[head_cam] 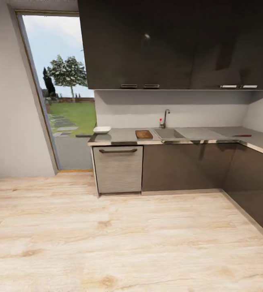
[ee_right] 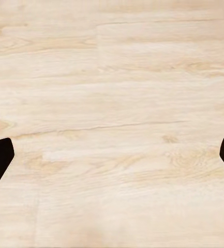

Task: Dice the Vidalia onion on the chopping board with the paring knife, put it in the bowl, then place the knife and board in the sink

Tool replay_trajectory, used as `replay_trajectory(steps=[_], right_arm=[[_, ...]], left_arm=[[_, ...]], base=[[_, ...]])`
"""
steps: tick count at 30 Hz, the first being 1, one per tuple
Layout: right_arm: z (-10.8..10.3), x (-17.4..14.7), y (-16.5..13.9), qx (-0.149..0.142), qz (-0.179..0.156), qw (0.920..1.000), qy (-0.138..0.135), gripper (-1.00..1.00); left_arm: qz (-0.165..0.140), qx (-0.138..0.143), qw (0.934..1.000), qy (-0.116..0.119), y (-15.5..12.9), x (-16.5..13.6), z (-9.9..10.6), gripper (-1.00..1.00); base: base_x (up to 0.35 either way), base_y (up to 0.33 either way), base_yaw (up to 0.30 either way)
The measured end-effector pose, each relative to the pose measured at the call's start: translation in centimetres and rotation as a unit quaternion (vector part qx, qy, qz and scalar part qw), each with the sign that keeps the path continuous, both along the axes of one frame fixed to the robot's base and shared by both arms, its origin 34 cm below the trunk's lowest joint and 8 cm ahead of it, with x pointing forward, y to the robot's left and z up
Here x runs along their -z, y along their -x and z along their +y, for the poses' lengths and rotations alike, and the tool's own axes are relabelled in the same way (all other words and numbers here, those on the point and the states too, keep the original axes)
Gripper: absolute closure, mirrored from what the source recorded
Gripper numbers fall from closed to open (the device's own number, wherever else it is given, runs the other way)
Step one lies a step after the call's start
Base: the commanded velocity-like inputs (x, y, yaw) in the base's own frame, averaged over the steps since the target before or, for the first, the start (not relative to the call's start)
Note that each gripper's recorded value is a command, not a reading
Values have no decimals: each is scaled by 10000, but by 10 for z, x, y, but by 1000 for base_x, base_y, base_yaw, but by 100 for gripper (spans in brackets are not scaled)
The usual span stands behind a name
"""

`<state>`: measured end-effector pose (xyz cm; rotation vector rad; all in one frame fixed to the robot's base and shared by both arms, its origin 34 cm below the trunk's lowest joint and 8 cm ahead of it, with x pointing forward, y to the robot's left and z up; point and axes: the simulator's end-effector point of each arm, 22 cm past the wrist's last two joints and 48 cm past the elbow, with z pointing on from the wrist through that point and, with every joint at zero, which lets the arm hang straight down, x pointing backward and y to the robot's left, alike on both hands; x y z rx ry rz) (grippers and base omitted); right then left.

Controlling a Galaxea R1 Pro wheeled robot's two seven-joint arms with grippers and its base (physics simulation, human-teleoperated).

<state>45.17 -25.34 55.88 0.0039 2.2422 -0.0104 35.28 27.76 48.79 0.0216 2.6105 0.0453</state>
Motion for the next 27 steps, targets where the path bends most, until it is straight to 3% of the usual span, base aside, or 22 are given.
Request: replay_trajectory(steps=[9,27], right_arm=[[-1,0,0,-1,0,10000,4,-100],[-1,0,0,1,-4,10000,7,-100]], left_arm=[[-7,-4,10000,0,0,0,0,-100],[-2,-2,10000,7,0,0,-1,-100]], base=[[49,-2,245],[304,-89,12]])
